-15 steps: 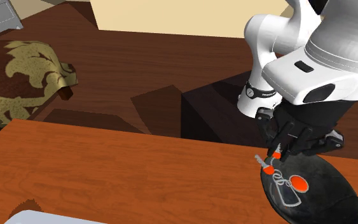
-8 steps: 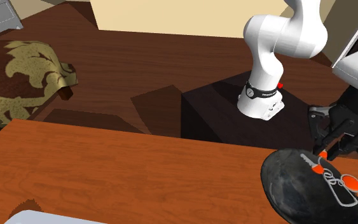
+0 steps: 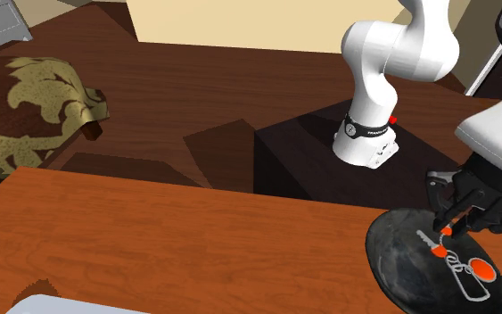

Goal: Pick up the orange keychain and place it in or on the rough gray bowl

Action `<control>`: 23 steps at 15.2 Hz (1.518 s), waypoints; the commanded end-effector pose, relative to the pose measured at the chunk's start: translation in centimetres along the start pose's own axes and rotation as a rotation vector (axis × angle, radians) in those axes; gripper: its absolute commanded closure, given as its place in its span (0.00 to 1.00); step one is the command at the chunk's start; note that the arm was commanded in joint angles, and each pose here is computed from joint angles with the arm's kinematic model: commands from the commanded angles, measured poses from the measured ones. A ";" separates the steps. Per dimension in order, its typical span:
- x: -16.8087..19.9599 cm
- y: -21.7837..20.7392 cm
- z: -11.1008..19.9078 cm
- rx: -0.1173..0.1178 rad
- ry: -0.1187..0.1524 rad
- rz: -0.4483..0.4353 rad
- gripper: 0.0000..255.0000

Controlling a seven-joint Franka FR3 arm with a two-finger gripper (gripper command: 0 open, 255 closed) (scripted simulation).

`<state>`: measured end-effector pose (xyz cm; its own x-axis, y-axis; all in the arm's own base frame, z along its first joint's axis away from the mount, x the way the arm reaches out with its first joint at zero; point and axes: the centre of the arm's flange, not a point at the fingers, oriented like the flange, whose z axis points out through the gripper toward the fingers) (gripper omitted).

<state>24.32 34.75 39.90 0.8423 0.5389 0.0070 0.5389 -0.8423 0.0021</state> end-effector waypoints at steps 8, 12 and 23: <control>-0.2 0.0 4.1 0.000 0.001 0.000 1.00; -0.2 0.0 4.1 0.000 0.001 0.000 1.00; -0.2 0.0 0.1 0.000 0.001 0.000 0.00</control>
<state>23.96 34.60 38.55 0.8425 0.5386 0.0091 0.5386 -0.8426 0.0015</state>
